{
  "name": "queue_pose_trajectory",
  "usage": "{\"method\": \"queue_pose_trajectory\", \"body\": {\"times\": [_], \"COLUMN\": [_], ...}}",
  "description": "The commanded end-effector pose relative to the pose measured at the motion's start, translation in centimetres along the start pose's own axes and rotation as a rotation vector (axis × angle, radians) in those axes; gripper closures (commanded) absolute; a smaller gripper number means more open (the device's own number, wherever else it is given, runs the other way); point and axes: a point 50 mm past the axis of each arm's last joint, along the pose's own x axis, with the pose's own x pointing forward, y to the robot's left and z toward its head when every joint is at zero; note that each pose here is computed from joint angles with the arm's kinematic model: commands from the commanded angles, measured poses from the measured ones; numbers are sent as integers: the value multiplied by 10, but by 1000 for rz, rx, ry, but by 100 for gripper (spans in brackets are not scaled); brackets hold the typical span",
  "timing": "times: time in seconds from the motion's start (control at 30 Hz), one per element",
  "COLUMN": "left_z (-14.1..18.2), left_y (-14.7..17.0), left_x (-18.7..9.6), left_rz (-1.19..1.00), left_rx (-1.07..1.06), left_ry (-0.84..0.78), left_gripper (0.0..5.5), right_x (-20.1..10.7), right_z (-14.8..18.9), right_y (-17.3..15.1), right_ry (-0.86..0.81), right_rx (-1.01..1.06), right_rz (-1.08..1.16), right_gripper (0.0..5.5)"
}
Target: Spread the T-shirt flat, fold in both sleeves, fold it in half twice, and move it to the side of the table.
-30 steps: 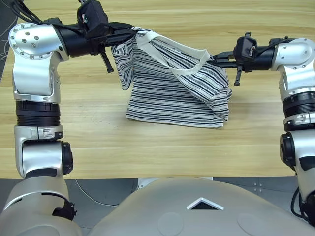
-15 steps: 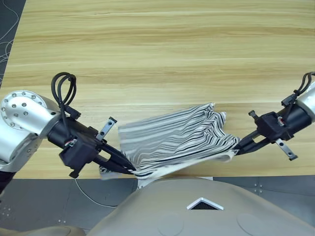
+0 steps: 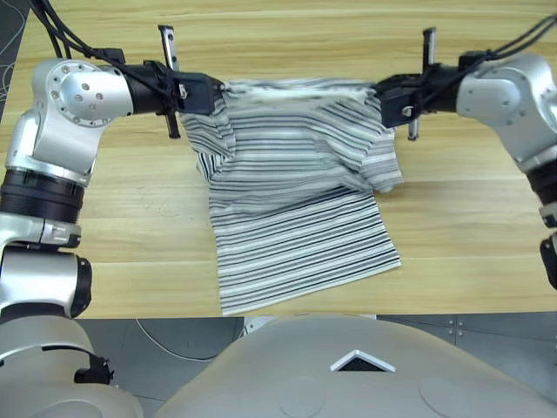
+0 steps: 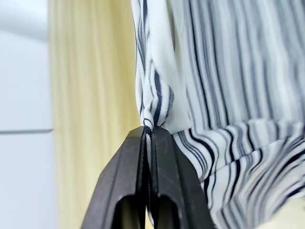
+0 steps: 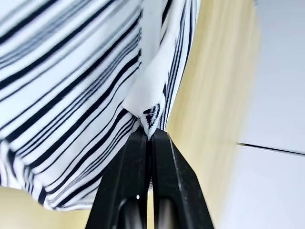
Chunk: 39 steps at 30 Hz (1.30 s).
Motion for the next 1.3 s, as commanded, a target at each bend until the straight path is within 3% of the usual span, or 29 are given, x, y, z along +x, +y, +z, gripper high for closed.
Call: {"method": "queue_pose_trajectory", "body": {"times": [0.03, 0.1, 0.17, 0.23, 0.3, 0.43, 0.5, 0.6, 0.73, 0.8, 0.87, 0.93, 1.0, 1.13, 1.3], "left_z": [-40, -37, -29, -25, -28, -49, -51, -51, -46, -40, -24, 4, 34, 75, 100], "left_y": [-27, -72, -107, -118, -105, -38, -15, 3, 1, -7, -22, -39, -55, -86, -111], "left_x": [39, 62, 80, 90, 91, 69, 59, 51, 57, 65, 80, 96, 104, 102, 90], "left_rz": [-42, -175, -225, -152, -4, 402, 540, 636, 634, 603, 527, 421, 321, 156, 48], "left_rx": [160, 140, 155, 199, 285, 435, 432, 367, 254, 191, 88, 10, -18, -17, 20], "left_ry": [268, 236, 208, 215, 257, 449, 482, 481, 436, 391, 257, 43, -161, -388, -461], "left_gripper": [539, 539, 505, 478, 449, 429, 429, 429, 429, 429, 429, 429, 429, 429, 429], "right_x": [64, 83, 93, 95, 90, 78, 73, 69, 68, 71, 80, 81, 77, 72, 63], "right_z": [18, 34, 43, 39, 27, 3, -4, -7, -7, -2, 13, 21, 20, 10, -10], "right_y": [-4, 25, 55, 67, 63, 43, 34, 22, 19, 21, 18, 17, 15, 20, 37], "right_ry": [3, -57, -65, -15, 58, 196, 246, 270, 267, 244, 156, 31, -41, -43, 92], "right_rx": [-646, -656, -640, -635, -653, -617, -579, -536, -377, -229, 60, 399, 578, 711, 749], "right_rz": [-22, 53, 101, 63, -6, -174, -251, -333, -391, -395, -374, -329, -297, -220, -177], "right_gripper": [540, 540, 519, 489, 451, 371, 364, 364, 364, 364, 364, 364, 364, 364, 364]}}
